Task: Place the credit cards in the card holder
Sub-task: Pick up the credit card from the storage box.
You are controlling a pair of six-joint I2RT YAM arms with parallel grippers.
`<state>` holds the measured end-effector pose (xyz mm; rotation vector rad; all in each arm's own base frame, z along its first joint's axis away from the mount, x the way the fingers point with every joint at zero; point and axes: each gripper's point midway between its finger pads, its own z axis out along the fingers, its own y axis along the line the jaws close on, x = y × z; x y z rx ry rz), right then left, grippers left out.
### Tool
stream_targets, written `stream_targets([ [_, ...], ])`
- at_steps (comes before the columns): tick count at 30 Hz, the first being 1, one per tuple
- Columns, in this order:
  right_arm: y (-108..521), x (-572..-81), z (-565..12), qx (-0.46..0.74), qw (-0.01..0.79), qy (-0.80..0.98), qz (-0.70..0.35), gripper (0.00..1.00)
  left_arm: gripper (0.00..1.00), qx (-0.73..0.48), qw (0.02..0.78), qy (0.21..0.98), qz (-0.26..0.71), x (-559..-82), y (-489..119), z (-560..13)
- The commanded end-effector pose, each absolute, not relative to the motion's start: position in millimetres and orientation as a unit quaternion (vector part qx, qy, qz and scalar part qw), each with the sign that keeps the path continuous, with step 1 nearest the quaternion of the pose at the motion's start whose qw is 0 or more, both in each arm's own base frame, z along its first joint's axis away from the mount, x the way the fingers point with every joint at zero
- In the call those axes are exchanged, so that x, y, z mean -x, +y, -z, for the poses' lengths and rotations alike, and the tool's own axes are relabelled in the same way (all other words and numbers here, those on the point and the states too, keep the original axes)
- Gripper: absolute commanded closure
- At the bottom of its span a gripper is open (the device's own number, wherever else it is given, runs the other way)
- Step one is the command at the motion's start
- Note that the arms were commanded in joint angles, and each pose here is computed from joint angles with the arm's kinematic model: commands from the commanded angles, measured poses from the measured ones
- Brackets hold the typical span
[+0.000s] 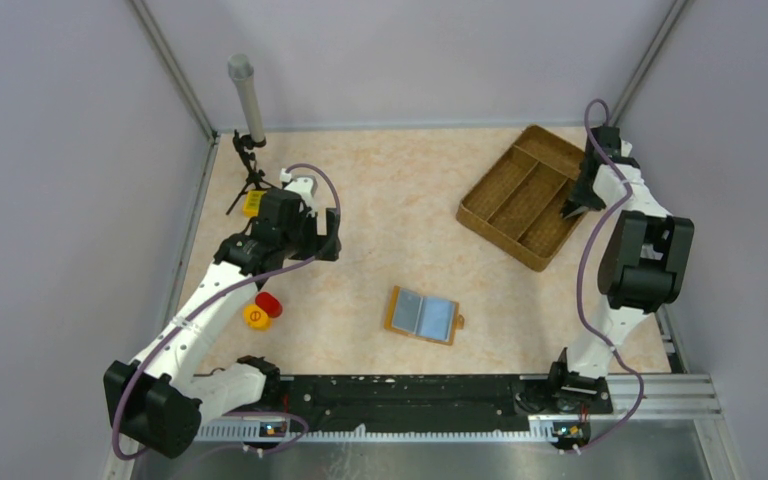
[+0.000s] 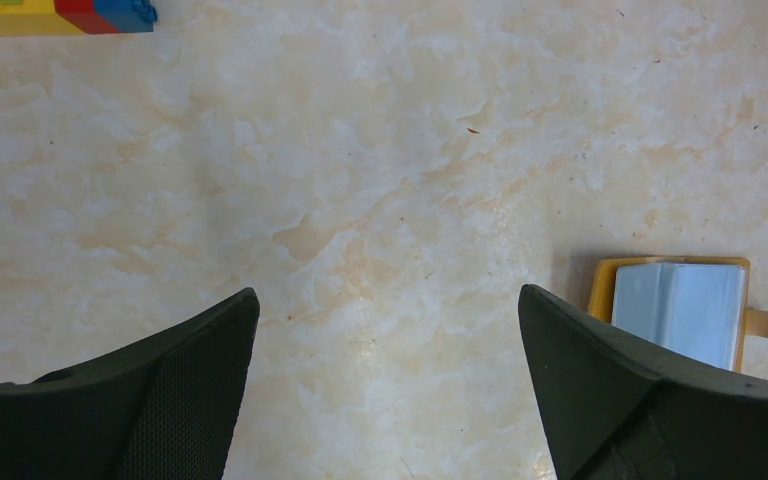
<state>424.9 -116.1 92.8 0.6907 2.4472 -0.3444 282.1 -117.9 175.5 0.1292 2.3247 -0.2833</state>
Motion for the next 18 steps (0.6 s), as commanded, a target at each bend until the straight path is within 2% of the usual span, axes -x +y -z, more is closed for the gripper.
stream_targets([
  [1,-130,-417,-114,-0.263,0.296,0.905,0.154,0.71,0.01,-0.06,0.399,0.908,0.116,-288,-120,-179],
  [13,-133,-408,-101,-0.263,0.272,0.91,0.167,0.59,0.01,-0.061,0.398,0.907,0.119,-287,-122,-179],
  [18,-134,-405,-100,-0.262,0.268,0.911,0.173,0.6,0.01,-0.062,0.398,0.907,0.122,-287,-123,-179],
])
